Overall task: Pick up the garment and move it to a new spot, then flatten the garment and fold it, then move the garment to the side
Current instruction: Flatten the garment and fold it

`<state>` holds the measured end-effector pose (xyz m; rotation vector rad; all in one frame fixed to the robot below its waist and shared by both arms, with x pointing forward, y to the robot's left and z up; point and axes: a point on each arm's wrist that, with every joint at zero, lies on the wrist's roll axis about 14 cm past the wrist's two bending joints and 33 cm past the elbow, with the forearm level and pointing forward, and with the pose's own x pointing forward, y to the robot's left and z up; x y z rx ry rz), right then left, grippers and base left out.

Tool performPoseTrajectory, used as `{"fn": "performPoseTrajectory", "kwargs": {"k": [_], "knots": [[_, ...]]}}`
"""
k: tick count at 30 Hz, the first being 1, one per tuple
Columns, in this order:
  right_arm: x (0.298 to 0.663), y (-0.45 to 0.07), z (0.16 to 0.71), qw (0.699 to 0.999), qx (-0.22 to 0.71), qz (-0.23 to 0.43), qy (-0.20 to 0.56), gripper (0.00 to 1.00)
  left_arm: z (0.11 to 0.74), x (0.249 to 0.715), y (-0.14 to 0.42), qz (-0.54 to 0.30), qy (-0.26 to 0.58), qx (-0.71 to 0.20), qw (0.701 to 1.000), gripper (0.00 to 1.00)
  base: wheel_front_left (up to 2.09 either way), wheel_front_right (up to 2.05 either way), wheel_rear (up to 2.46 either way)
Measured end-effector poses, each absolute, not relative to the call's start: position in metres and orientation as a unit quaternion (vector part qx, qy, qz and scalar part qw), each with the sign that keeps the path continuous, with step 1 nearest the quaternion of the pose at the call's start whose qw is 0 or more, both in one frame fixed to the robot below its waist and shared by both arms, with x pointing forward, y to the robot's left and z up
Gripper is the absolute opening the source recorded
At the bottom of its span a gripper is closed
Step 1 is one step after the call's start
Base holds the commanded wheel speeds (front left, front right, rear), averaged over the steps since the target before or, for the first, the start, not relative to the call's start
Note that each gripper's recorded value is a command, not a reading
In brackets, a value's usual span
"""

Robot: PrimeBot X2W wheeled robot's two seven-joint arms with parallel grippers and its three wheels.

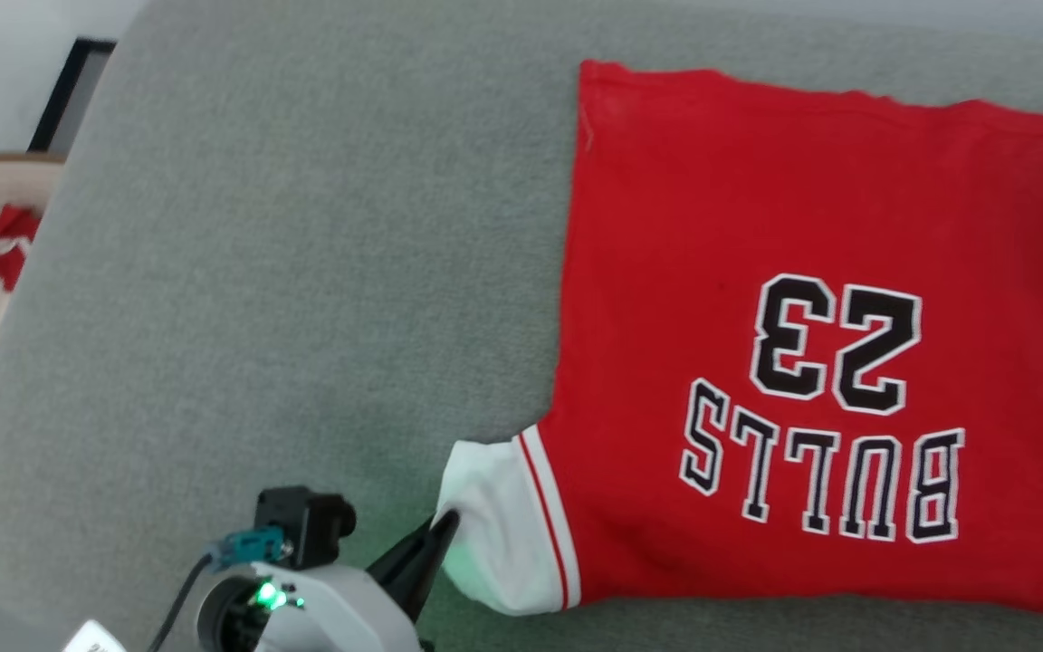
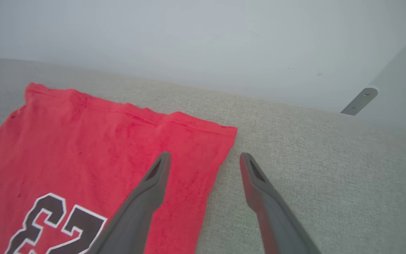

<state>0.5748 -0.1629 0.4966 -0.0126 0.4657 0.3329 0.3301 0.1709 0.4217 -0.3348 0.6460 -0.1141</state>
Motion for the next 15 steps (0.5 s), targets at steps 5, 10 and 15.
{"fn": "performPoseTrajectory", "kwargs": {"k": [5, 10, 15], "knots": [[0.613, -0.160, 0.465, 0.949, -0.013, 0.148, 0.277, 1.00, 0.417, 0.338, 0.173, -0.052, 0.311, -0.167, 0.934, 0.00, 0.00, 0.00, 0.00], [0.637, -0.156, 0.428, 0.933, -0.004, 0.128, 0.338, 1.00, 0.409, 0.340, 0.177, -0.041, 0.315, -0.170, 0.933, 0.00, 0.00, 0.00, 0.00], [0.652, -0.151, 0.395, 0.913, -0.009, 0.111, 0.393, 1.00, 0.400, 0.339, 0.182, -0.030, 0.325, -0.174, 0.929, 0.00, 0.00, 0.00, 0.00]]}}
